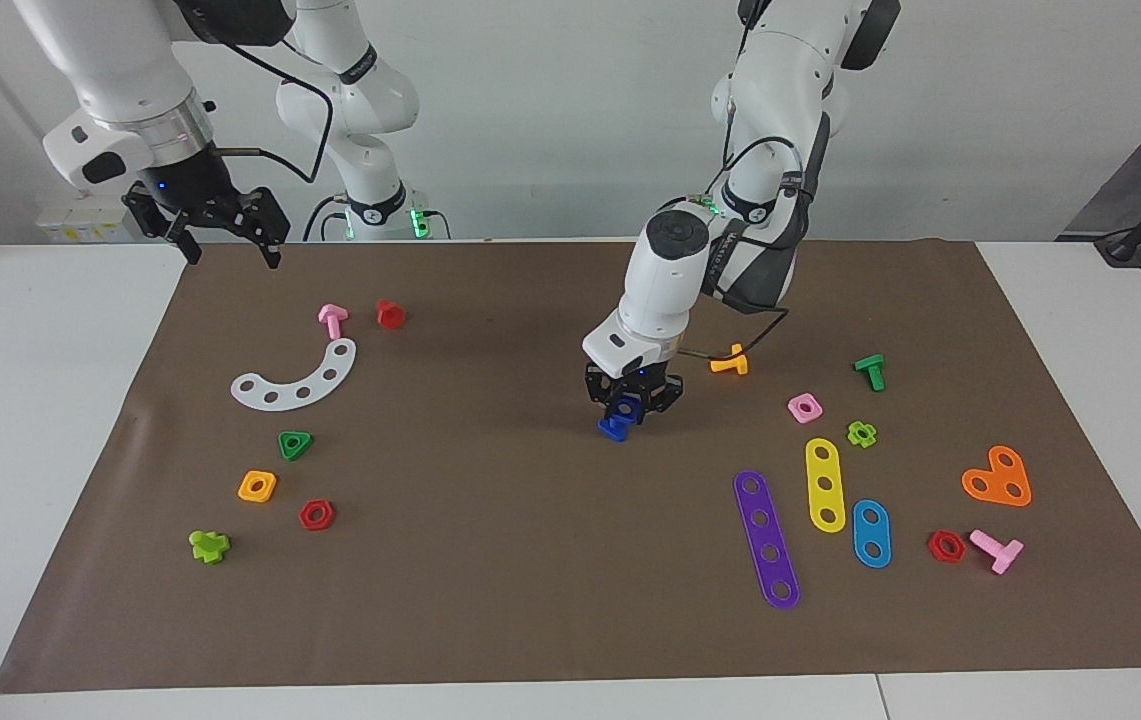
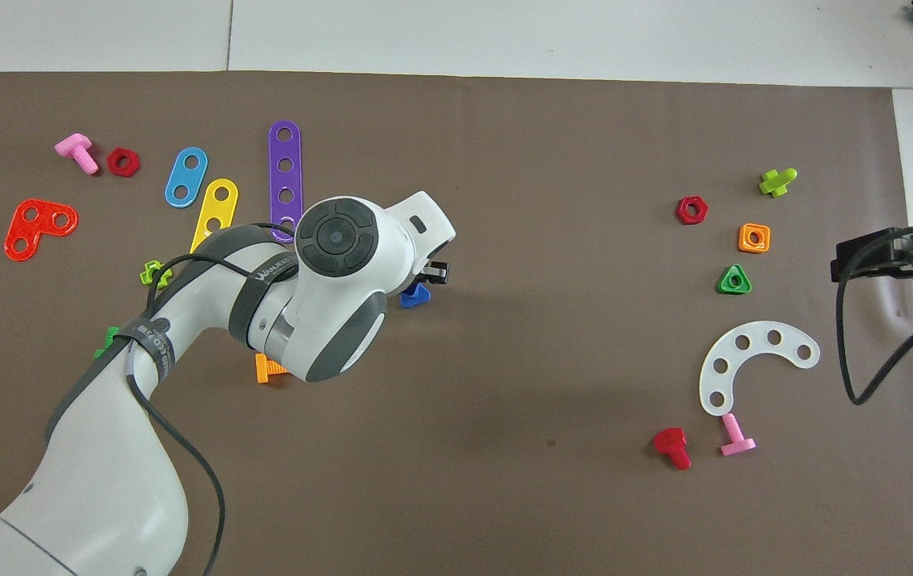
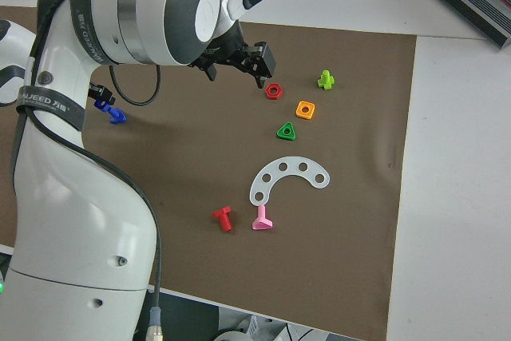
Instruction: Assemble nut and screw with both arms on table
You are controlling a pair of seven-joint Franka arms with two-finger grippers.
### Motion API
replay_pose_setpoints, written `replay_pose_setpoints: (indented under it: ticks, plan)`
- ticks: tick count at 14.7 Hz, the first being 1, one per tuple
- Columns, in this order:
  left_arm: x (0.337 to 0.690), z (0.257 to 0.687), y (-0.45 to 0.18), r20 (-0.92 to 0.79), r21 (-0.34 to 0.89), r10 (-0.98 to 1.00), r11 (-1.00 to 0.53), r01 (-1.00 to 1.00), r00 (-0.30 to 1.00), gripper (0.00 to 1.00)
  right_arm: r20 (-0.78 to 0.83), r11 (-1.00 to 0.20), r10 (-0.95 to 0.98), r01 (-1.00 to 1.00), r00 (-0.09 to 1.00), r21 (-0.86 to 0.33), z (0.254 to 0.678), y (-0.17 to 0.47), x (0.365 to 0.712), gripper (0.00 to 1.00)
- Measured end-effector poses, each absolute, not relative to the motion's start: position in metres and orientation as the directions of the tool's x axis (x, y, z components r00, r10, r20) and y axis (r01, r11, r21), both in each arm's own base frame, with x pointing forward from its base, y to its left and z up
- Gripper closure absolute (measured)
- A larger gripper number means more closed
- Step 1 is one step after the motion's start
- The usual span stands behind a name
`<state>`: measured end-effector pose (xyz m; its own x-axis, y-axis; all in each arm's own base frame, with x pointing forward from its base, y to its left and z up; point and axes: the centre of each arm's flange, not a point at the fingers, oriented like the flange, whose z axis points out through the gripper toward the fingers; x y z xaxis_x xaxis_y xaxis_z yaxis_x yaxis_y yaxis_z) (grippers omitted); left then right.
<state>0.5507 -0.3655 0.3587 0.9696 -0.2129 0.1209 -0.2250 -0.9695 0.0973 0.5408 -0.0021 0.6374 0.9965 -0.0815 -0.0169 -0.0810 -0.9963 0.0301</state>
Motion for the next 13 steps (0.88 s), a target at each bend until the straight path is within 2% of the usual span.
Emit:
replay_pose_setpoints:
  ticks: [13]
  plan:
    - [0.5449,0.3526,-0.3748,0.112,0.105,-0.228,-0.965,-0.24,0.967,0.52,-0.017,-0.996,-0.082,-0.081,0.997,0.03,0.6374,-0.0021,0.5408,0.0]
